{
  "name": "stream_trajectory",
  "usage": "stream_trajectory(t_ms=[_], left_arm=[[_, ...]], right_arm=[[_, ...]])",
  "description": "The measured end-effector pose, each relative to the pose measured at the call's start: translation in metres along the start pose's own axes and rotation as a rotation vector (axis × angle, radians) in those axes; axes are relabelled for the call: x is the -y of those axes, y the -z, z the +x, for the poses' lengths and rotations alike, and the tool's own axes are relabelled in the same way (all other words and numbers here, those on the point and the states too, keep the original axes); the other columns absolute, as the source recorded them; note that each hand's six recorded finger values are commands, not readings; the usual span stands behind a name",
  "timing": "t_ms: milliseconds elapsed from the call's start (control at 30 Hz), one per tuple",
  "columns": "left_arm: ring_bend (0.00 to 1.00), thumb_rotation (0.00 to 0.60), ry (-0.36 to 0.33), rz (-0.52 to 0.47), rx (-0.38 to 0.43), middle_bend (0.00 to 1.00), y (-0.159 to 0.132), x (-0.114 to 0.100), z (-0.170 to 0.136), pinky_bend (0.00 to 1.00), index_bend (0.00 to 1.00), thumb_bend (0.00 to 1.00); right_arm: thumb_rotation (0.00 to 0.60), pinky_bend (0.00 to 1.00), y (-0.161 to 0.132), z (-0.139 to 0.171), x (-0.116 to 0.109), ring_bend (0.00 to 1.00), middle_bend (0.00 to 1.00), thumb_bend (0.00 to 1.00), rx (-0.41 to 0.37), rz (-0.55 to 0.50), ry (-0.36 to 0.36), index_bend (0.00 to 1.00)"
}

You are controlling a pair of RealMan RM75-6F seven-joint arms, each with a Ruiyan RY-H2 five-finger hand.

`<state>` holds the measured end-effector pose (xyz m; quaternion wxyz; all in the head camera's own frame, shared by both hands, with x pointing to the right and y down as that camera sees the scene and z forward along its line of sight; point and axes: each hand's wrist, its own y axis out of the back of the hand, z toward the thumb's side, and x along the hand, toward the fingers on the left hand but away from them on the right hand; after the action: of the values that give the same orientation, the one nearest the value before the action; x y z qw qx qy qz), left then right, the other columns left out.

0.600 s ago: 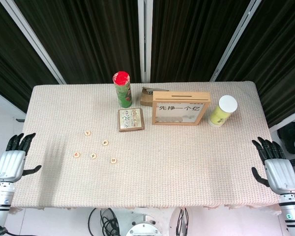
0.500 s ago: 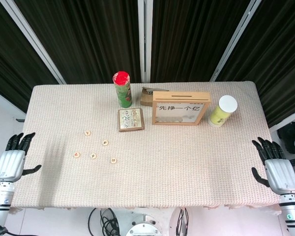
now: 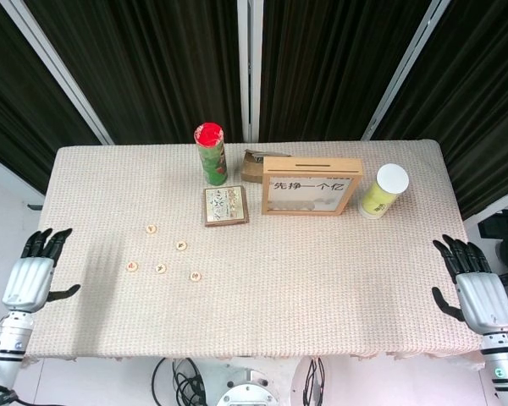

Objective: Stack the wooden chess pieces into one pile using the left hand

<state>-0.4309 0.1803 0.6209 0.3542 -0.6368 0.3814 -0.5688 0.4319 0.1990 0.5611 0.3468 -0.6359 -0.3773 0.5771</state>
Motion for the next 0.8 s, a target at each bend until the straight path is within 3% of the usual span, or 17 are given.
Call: stream_trajectory(t_ms=[233,400,567,800], left_arm=[[0.00,0.600,0.082,0.017,0.053,0.10,-0.024,0.015,0.021,0.01,0.06,0.13],[0.00,0.600,0.160,0.001,0.051,0.10,-0.039,0.041,0.044,0.01,0.06,0.14],[0.00,0.600,0.174,-0.007,0.027,0.10,-0.043,0.060,0.063,0.01,0.12,0.16],[0.00,0.600,0.187,-0.013,0.018,0.10,-0.043,0.067,0.070,0.01,0.24,0.20]], right_arm=[[0.600,0.00,0.000,-0.001,0.000,0.00,0.00,0.34,-0.004,-0.006,-0.001,0.00],[0.600,0.00,0.006,0.002,-0.003,0.00,0.00,0.34,0.009,-0.020,0.006,0.00],[0.600,0.00,0.010,0.004,-0.005,0.00,0.00,0.34,0.018,-0.026,0.012,0.00],[0.600,0.00,0.010,0.005,-0.005,0.00,0.00,0.34,0.021,-0.028,0.013,0.00]])
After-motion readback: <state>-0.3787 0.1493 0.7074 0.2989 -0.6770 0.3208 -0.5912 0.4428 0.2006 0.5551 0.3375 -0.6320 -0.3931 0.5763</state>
